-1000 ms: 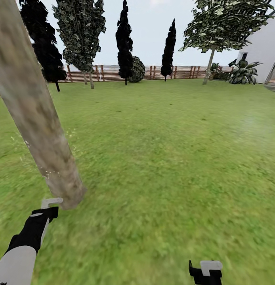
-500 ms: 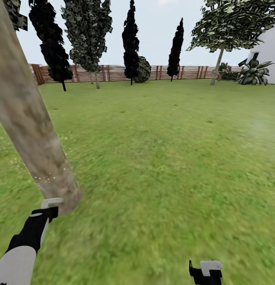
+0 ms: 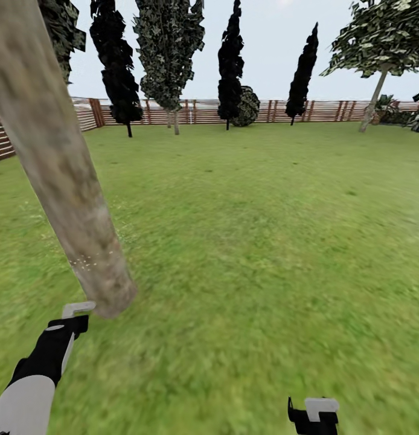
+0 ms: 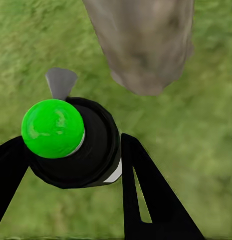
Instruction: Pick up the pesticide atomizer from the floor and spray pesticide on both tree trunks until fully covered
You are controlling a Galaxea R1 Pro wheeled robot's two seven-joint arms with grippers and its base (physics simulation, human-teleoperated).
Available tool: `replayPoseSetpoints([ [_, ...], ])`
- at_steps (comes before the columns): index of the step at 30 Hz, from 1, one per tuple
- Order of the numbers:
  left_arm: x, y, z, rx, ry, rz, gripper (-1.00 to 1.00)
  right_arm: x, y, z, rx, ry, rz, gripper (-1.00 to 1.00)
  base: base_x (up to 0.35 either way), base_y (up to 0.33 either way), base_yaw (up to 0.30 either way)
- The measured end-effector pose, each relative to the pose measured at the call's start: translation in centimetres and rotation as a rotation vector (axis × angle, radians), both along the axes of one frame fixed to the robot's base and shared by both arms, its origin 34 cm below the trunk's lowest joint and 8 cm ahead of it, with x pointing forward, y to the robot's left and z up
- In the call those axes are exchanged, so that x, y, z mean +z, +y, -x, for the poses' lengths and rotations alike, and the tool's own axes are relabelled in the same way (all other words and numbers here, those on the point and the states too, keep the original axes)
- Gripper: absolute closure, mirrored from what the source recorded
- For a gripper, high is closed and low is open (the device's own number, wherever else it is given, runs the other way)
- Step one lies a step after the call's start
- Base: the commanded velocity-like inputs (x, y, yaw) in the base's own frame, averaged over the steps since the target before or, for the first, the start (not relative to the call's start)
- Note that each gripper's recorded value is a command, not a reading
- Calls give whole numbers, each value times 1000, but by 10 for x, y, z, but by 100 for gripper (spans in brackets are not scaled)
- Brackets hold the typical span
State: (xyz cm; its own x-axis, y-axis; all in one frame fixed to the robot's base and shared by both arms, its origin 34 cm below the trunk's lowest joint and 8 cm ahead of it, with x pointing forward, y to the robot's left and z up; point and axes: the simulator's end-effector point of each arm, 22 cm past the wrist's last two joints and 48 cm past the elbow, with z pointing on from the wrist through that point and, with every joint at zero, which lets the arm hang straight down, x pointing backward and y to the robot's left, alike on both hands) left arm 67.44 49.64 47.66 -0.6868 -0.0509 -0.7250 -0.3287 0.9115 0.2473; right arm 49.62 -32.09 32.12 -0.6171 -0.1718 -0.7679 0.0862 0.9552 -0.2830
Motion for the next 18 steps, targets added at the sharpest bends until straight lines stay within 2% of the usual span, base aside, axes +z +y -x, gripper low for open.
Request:
replayPoseSetpoints([
  [4,1,0,0,0,-2,-1,100,0,0,0,0,0,0,-100,15,-272,276],
  [8,0,0,0,-1,-1,1,100,0,0,0,0,0,0,-100,148,-251,276],
  [13,1,-5,-3,1,-13,18,100,0,-1,0,-2,-1,0,-100,53,-44,260],
  [16,9,-22,-19,-16,-40,52,100,0,-1,0,-3,-1,0,-100,1,-1,51],
  [18,33,-37,-49,-49,-84,73,100,0,-1,0,-1,-1,0,-100,0,0,7],
])
